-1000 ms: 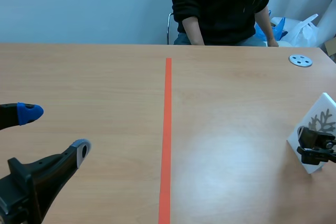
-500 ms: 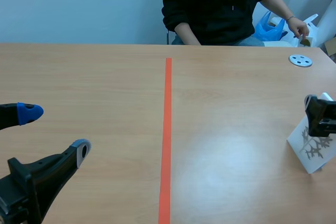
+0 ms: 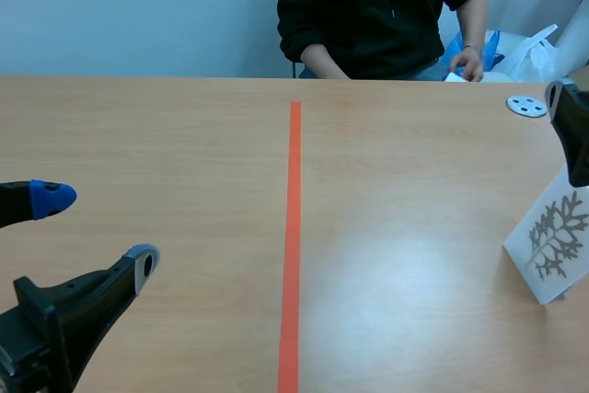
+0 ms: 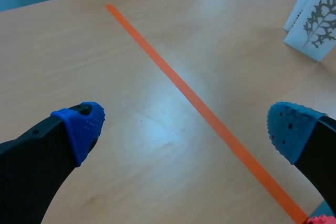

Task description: Sort the leaf by its shape. The table is split by an orange tape line. A compound leaf with several leaflets goes to the left side, a simple leaf with one blade goes to the right side. Return to the home posture when a red brick is placed on the table.

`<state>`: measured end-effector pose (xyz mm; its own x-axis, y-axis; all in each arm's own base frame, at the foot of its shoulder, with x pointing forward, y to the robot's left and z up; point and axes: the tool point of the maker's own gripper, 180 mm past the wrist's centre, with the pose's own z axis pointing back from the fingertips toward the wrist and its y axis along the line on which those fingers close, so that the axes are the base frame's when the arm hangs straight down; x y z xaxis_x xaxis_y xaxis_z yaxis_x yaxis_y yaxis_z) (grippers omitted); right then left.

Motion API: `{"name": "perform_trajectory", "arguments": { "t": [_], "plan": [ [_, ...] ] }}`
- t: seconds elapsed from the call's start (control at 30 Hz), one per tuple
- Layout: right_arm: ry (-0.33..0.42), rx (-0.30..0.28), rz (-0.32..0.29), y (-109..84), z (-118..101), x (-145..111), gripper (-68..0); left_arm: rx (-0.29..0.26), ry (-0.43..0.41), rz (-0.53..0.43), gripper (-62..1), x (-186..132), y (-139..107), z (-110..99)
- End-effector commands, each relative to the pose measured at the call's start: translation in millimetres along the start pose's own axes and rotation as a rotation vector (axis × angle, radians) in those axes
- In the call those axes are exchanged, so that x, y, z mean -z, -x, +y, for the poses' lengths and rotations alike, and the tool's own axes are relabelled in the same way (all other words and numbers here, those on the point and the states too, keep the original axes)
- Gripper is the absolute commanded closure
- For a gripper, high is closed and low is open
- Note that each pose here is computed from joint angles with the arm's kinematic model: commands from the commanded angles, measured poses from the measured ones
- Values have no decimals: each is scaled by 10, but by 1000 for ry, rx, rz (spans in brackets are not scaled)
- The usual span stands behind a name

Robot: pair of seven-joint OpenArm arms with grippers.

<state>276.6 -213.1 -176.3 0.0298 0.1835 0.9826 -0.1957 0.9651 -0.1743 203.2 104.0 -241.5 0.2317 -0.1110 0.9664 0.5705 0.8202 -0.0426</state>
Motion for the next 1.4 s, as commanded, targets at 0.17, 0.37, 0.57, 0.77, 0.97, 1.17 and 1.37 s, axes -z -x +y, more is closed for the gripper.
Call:
{"name": "perform_trajectory", "arguments": {
  "t": [0.17,0.37,0.57,0.77,0.97,1.17,1.37],
  "plan": [
    [-190,-5,39,-35,451,-188,-679,-2,4,-36,-623,13,-101,-22],
    [-327,6,-33,-165,690,-258,-679,-2,4,-36,-623,13,-101,-22],
    [-334,44,-12,-99,651,-214,-679,-2,5,-36,-623,13,-101,-22],
    [-437,59,39,84,1036,-213,-679,-2,5,-36,-623,13,-101,-22],
    [-544,56,82,243,1479,-287,-679,-3,4,-36,-623,13,-101,-22],
    [-516,114,112,334,1540,-396,-679,-2,5,-35,-623,12,-98,-23],
    [-420,164,176,495,1477,-492,-679,-2,5,-35,-623,12,-99,-23]
  ]
}}
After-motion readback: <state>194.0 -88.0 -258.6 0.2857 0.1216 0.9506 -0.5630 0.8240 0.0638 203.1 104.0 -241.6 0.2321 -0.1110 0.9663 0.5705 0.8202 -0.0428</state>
